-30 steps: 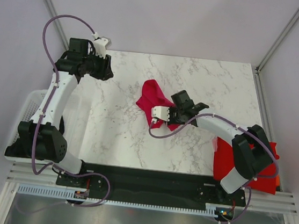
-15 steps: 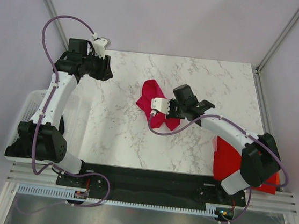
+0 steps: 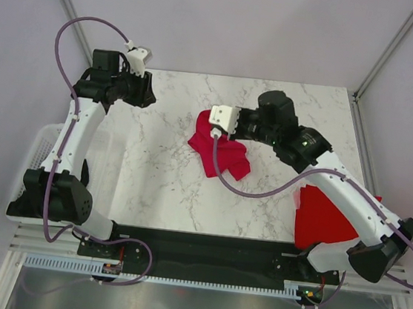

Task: Fold and stack the t-shirts
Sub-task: Flatten the tshirt out

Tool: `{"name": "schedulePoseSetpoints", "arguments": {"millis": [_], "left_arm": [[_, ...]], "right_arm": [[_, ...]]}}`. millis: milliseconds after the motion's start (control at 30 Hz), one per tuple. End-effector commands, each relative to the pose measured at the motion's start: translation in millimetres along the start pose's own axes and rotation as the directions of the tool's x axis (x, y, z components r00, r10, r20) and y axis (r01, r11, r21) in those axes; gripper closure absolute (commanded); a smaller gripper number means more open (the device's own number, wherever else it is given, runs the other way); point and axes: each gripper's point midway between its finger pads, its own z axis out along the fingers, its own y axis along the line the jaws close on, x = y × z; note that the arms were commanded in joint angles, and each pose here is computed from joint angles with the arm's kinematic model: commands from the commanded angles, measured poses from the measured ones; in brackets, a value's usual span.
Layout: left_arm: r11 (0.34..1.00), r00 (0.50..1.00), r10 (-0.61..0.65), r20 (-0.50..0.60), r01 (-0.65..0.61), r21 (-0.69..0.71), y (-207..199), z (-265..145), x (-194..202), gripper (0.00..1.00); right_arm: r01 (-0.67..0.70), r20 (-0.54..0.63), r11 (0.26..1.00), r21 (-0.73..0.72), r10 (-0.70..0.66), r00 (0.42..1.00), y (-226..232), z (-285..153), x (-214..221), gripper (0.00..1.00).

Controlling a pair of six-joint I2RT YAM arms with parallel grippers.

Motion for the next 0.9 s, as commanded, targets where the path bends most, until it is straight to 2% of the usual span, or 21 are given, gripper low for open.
{"name": "schedulePoseSetpoints", "arguments": {"millis": [0,67,200,300,467,867], "left_arm": [[1.0,0.995,0.012,0.097,-0.013,0.004,-8,-21,-27,0.52],[1.0,0.996,0.008,0.088,-0.008,0.0,-8,-22,-22,0.52],[1.0,0.997,0.001,0.081,-0.002,0.002,-10,-24,-15,0.52],[1.0,0.997,-0.002,0.073,0.002,0.005,-11,-24,-10,0.51],[1.0,0.998,-0.004,0.067,0.004,0.001,-11,-25,-6,0.51],[1.0,0.998,-0.018,0.058,0.017,0.003,-5,-21,-4,0.51]], "right_arm": [[-0.043,-0.175,0.977,-0.208,0.006,0.985,76,22,65,0.69],[-0.053,-0.269,0.973,-0.226,-0.01,0.963,101,24,100,0.61],[-0.105,-0.415,0.943,-0.316,-0.038,0.909,154,19,159,0.58],[-0.159,-0.475,0.925,-0.345,-0.025,0.88,173,17,184,0.56],[-0.244,-0.541,0.914,-0.325,0.033,0.841,178,31,206,0.55],[-0.314,-0.616,0.911,-0.269,0.088,0.783,167,57,248,0.57]]}}
